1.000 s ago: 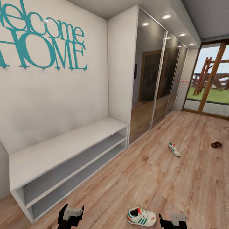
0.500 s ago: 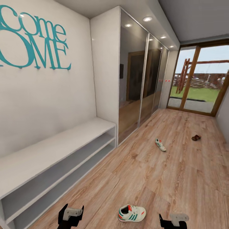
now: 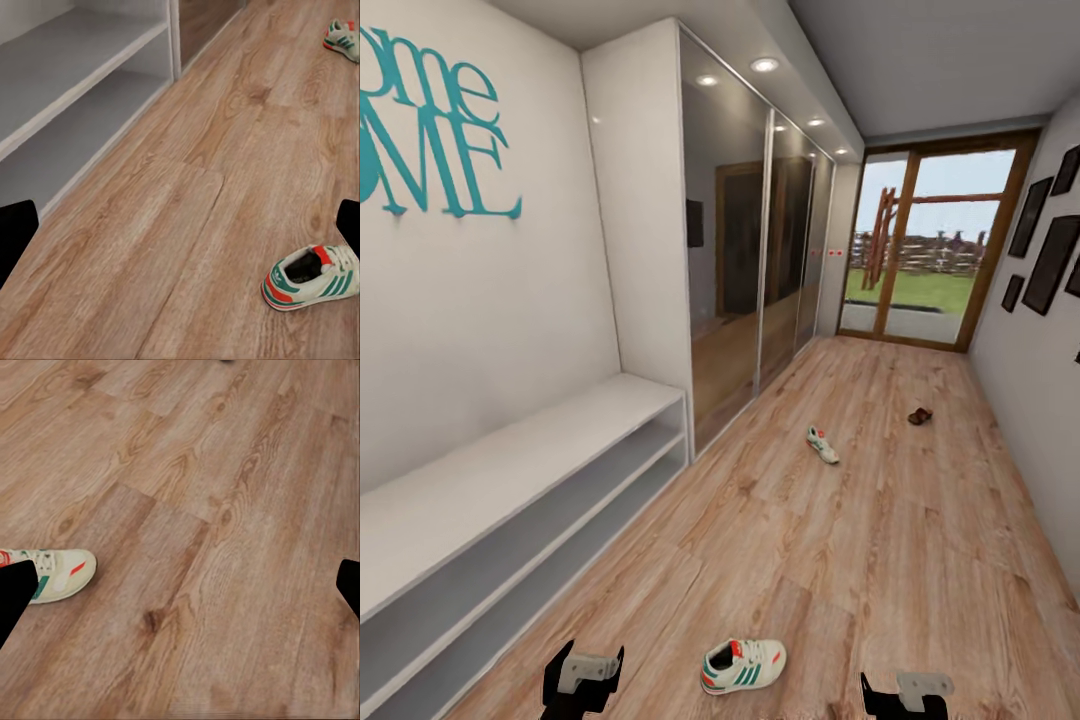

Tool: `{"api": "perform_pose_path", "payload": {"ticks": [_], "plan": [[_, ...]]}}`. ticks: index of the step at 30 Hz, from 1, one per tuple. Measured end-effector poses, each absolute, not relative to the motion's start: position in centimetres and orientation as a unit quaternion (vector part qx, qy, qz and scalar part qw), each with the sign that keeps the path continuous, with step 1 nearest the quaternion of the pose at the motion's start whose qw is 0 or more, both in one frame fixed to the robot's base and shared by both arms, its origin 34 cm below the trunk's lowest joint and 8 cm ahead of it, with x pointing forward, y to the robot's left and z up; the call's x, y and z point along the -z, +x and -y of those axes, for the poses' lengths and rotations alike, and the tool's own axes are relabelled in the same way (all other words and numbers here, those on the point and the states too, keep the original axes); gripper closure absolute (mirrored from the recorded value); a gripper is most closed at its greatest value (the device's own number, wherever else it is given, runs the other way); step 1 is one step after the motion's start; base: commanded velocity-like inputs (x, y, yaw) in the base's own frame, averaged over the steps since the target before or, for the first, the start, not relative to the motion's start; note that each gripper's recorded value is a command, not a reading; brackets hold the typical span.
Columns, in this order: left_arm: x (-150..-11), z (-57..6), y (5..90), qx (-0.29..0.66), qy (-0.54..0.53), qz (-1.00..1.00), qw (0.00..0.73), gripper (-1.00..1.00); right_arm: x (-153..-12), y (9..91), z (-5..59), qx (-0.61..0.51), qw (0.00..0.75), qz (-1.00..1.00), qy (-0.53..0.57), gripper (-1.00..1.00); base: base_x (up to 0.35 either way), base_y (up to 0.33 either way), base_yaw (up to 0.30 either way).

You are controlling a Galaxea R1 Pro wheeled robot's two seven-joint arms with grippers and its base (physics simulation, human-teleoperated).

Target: Pick up the two gym shoes and the two sandals from the corridor floor and place them onto the hallstand (shoe rack) in the corridor, making sure they are on the rack and not on the floor. Arrange them so the two gym shoes are next to each other and the two sandals are next to each other.

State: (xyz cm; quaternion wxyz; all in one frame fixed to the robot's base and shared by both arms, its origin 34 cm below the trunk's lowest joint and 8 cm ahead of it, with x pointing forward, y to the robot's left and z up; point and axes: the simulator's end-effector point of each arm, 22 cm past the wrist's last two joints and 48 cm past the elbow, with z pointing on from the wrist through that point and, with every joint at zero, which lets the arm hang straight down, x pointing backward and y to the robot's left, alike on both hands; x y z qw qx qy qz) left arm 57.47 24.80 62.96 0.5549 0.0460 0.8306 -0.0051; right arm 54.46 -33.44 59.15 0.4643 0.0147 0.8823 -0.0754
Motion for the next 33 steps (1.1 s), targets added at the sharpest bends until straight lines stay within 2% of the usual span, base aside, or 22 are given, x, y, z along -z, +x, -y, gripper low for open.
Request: {"api": "perform_pose_path", "payload": {"ticks": [33], "plan": [[-62.96, -24.8, 57.47, 0.005, 0.046, -0.831, 0.555, -1.0, -59.15, 54.46, 33.45, 0.075, 0.464, -0.882, 0.015, -1.0, 0.0, 0.0, -0.285]]}}
